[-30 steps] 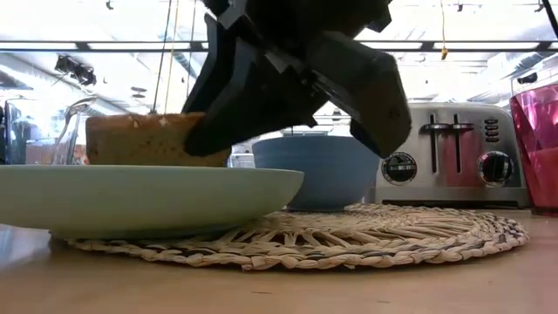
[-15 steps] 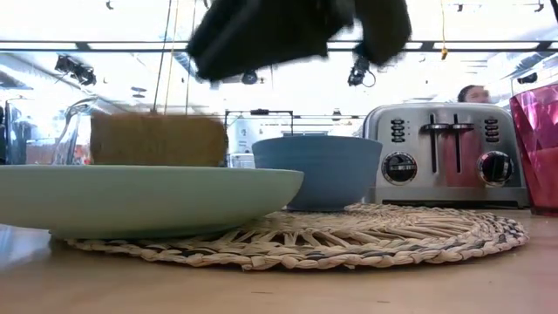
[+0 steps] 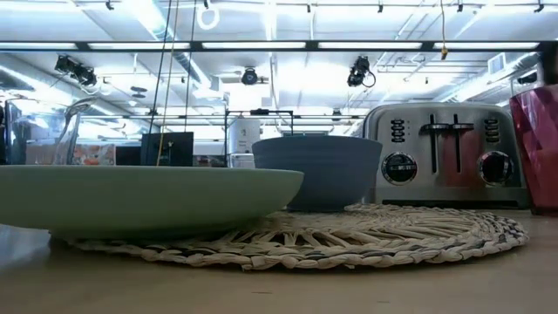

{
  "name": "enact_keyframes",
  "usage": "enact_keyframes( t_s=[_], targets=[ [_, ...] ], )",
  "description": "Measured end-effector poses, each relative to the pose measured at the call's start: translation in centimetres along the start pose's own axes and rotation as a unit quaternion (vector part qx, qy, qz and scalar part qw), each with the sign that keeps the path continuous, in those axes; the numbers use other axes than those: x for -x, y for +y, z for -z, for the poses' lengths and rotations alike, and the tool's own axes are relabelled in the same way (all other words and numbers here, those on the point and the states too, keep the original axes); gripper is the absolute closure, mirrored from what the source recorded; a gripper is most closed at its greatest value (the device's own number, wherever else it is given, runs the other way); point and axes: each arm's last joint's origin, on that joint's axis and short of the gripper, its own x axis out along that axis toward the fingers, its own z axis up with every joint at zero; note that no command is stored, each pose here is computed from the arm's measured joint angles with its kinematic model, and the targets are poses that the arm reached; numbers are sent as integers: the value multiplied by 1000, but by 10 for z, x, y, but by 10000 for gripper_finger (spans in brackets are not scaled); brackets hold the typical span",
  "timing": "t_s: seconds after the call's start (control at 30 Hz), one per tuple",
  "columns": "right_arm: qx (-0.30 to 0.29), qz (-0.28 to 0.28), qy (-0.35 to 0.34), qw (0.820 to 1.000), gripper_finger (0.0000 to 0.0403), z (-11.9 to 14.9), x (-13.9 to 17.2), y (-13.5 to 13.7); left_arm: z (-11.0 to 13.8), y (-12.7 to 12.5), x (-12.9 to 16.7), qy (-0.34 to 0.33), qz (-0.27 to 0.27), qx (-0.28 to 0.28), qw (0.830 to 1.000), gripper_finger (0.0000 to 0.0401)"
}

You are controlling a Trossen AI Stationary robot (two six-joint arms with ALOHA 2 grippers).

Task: Arrange a breakfast setting
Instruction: Put the apple on the brown table mat to the left of the blue bowl

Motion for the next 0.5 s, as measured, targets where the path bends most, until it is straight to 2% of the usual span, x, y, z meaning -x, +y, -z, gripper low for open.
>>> enact_keyframes(
  t_s=[0.13,0.3,0.5],
  targets=[
    [-88,-9,-23,996,169,-11,32,-20,8,18,-22,30,-79,32,996,264],
    [-163,-12,-60,985,169,-22,70,-47,28,68,-55,94,-193,98,972,257],
    [-194,-31,-84,977,169,-27,98,-66,64,131,-106,171,-247,118,947,198]
  ],
)
